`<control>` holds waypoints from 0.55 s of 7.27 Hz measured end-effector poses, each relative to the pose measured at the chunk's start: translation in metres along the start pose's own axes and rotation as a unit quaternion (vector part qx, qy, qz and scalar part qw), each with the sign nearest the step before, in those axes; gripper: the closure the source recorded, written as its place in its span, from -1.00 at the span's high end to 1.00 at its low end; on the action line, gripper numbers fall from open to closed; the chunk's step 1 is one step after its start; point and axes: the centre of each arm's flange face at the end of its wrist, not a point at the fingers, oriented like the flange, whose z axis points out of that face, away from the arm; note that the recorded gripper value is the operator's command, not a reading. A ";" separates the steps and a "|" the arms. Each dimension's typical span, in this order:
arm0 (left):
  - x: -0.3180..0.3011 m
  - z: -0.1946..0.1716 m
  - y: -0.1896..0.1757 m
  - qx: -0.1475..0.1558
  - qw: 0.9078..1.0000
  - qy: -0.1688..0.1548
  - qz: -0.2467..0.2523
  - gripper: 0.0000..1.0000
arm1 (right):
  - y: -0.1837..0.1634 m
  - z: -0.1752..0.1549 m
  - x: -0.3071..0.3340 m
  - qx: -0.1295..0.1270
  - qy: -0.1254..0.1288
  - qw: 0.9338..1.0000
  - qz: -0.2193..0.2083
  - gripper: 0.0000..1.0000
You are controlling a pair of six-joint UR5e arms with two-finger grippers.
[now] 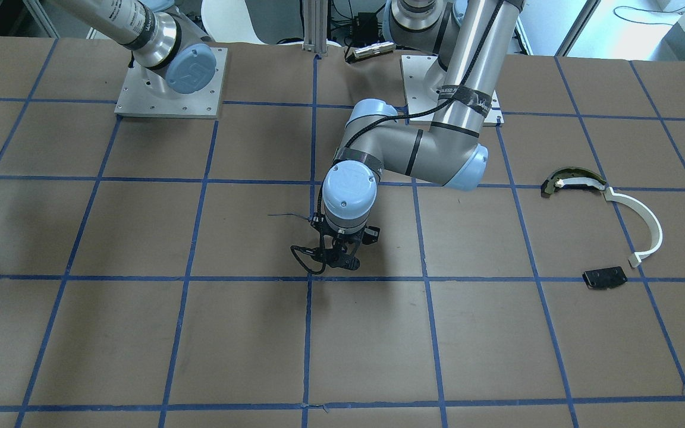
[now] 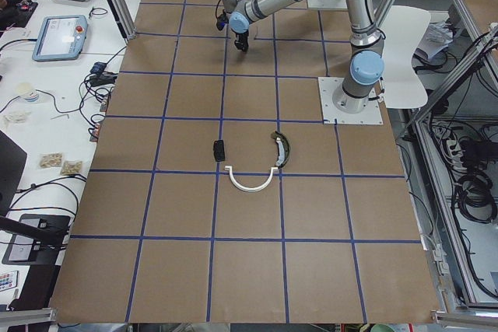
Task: Place bearing gear from tray to pile
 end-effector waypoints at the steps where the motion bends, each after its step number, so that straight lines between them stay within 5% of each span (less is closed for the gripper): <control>1: 0.000 0.002 -0.001 -0.001 1.000 0.000 -0.013 -1.00 | 0.000 -0.002 0.000 0.000 0.000 1.000 -0.002 -0.75; 4: -0.016 -0.028 -0.010 0.033 0.999 -0.018 -0.027 -1.00 | -0.009 -0.045 -0.020 0.009 -0.005 1.000 0.009 -0.84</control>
